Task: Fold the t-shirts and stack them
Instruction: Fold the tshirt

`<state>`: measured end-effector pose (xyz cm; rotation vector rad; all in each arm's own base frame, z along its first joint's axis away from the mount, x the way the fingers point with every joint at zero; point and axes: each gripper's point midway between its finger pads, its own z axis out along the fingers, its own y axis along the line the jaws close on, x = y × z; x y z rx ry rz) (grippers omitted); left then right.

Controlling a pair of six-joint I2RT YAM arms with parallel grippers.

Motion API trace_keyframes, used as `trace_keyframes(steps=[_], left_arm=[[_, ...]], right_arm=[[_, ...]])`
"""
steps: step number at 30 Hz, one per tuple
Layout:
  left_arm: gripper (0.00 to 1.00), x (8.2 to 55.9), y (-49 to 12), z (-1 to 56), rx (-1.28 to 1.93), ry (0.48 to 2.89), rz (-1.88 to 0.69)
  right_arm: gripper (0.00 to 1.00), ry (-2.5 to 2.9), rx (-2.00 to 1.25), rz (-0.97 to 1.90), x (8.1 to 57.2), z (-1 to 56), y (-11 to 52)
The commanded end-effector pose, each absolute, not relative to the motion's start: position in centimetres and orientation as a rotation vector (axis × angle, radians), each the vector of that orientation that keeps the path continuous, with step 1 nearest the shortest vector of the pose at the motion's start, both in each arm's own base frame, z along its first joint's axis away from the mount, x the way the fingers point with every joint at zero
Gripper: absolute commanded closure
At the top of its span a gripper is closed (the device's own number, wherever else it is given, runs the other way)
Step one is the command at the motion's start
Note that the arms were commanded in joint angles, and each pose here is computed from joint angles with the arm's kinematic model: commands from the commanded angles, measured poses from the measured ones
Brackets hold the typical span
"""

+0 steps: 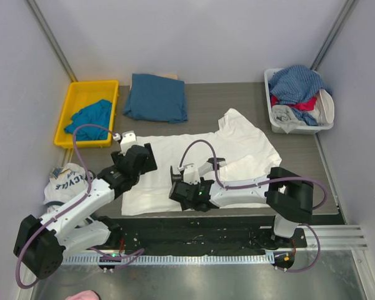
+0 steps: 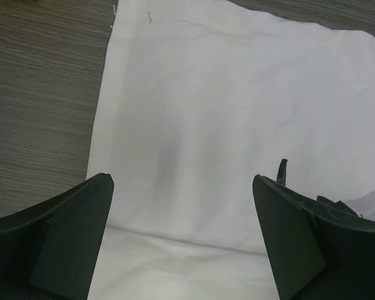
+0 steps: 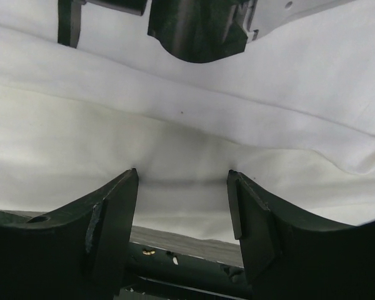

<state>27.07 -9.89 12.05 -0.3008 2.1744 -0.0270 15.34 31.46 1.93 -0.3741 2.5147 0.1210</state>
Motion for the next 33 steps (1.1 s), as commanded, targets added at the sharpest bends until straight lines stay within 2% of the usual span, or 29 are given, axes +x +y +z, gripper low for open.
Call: trace_keyframes(steps=[1,5,6,7,16,21,33], left_arm=[[0.00,27.6,-9.4,12.8,-0.323,2.137,-0.014],[0.00,29.3,-8.8,13.5,-0.326,2.126,-0.007],[0.00,29.9,-8.6,13.0,-0.334,2.144,-0.002],[0.00,31.1,-8.1,13.5,-0.365,2.145,-0.047],[0.00,39.8,-6.0,13.5,-0.426,2.190,0.020],[0.08,44.0,-5.8,12.5,-0.436,2.213,0.060],[0.25,46.7,-2.5,5.9,-0.588,2.323,0.105]], right_arm=[[0.34,2.475,-0.343,0.038,15.7,4.2,29.1],[0.34,2.325,-0.281,0.085,18.6,10.0,30.5],[0.20,2.296,-0.245,0.095,19.4,11.4,30.3],[0.19,2.274,-0.196,0.081,20.8,12.2,29.6],[0.18,2.228,0.043,0.057,32.8,17.5,21.1],[0.17,2.229,0.053,0.054,34.6,18.1,19.6],[0.18,2.283,0.087,0.058,34.3,15.4,18.0]])
